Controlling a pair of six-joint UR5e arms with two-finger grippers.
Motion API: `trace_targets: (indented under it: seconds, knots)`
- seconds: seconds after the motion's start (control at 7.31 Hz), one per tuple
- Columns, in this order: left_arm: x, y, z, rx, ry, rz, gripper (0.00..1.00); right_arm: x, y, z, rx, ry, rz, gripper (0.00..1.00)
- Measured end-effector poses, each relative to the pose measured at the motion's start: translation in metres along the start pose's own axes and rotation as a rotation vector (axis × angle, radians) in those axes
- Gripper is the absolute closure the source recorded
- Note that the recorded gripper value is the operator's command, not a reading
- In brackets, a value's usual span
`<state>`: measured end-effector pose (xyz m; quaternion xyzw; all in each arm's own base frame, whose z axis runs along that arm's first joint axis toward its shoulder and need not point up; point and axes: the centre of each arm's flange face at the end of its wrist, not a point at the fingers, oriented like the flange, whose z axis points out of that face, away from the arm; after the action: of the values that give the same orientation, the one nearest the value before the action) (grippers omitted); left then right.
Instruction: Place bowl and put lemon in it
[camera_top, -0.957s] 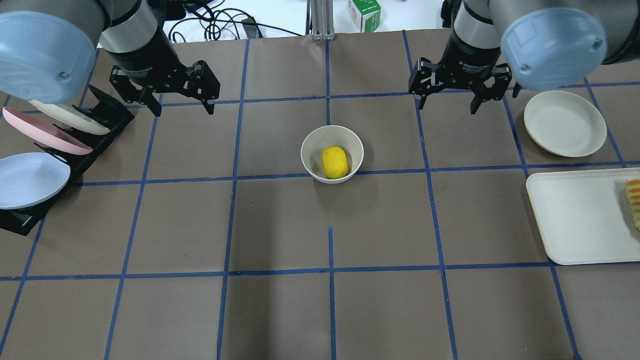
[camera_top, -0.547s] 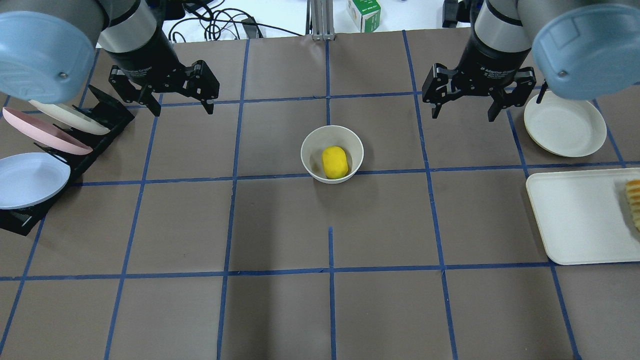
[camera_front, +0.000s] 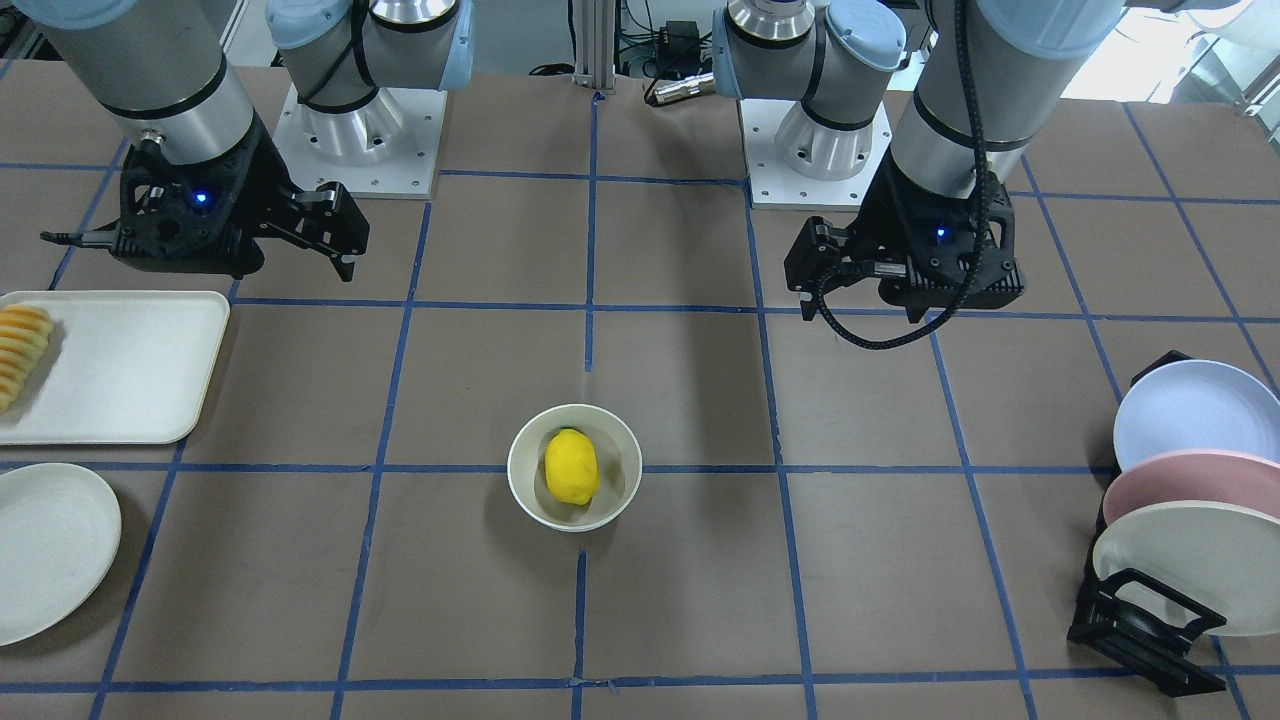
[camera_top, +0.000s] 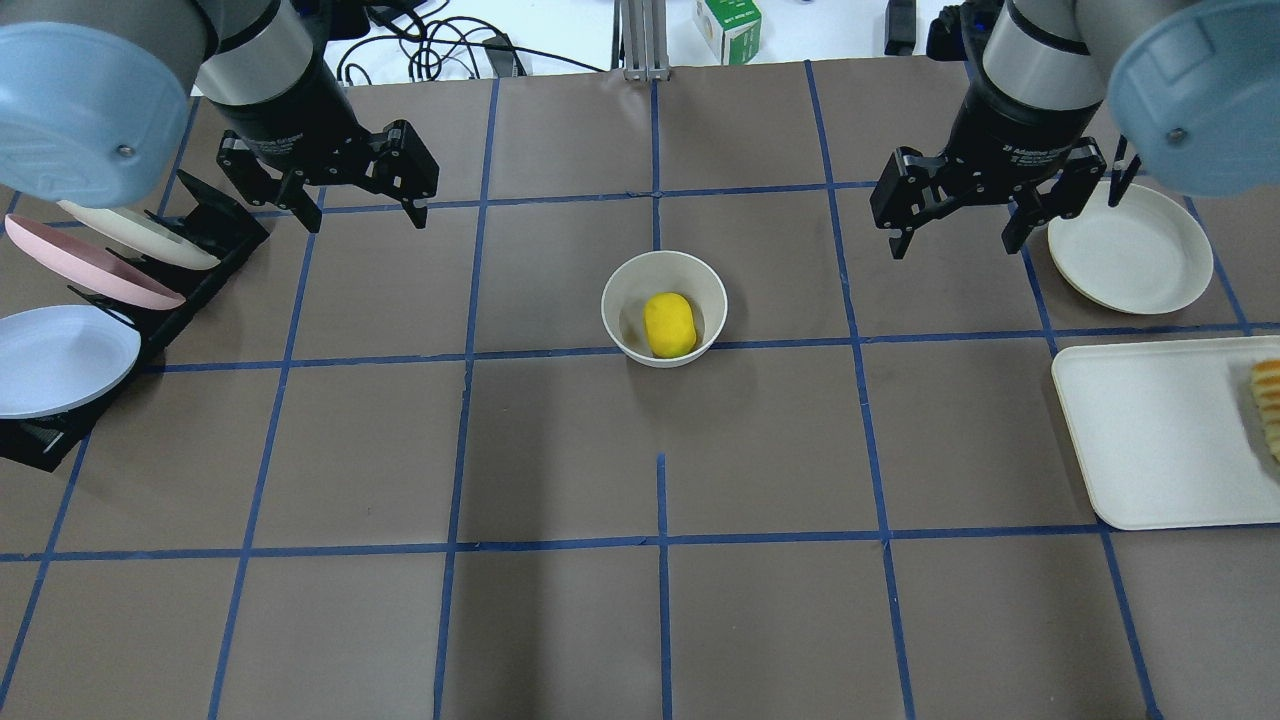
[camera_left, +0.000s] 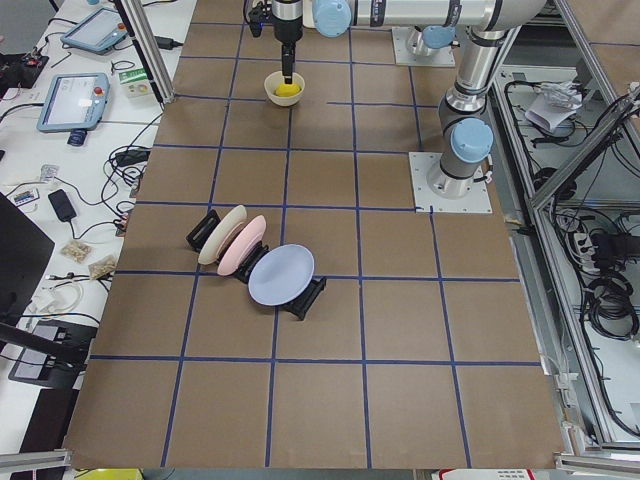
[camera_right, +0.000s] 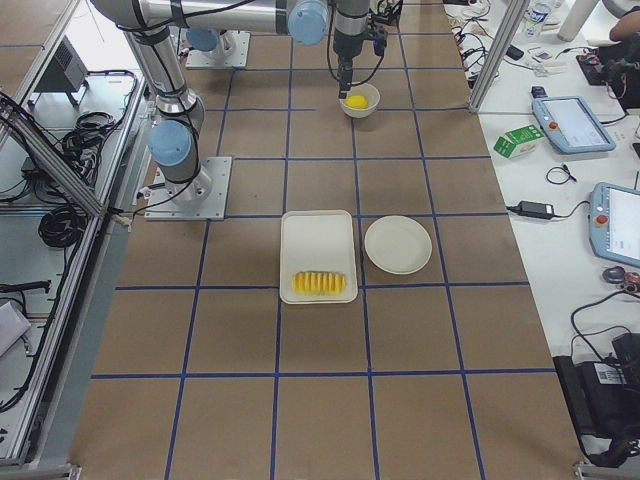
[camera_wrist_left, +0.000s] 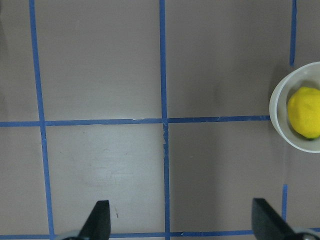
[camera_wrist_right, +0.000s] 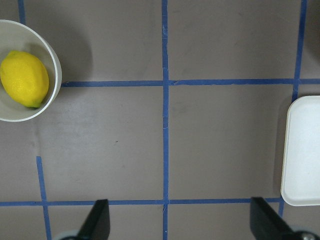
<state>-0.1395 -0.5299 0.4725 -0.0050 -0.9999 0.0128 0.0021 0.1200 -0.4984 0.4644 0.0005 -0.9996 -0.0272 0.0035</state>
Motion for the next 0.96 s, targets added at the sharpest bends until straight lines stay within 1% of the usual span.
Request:
trace_targets:
  seconds: [0.41, 0.68, 0.82, 0.96]
  knots:
    - [0.000, 0.000, 0.000, -0.001, -0.001, 0.000, 0.00, 0.007, 0.011, -0.017, 0.030, -0.007, 0.021, 0.00]
    - [0.000, 0.002, -0.002, 0.003, -0.003, 0.001, 0.00, -0.001, 0.020, -0.021, 0.024, -0.016, 0.060, 0.00]
    - [0.001, 0.003, -0.005, 0.008, -0.002, 0.002, 0.00, -0.007, 0.023, -0.022, 0.018, -0.017, 0.067, 0.00]
    - [0.001, 0.005, -0.009, -0.001, -0.001, 0.002, 0.00, -0.009, 0.025, -0.022, 0.014, -0.017, 0.069, 0.00]
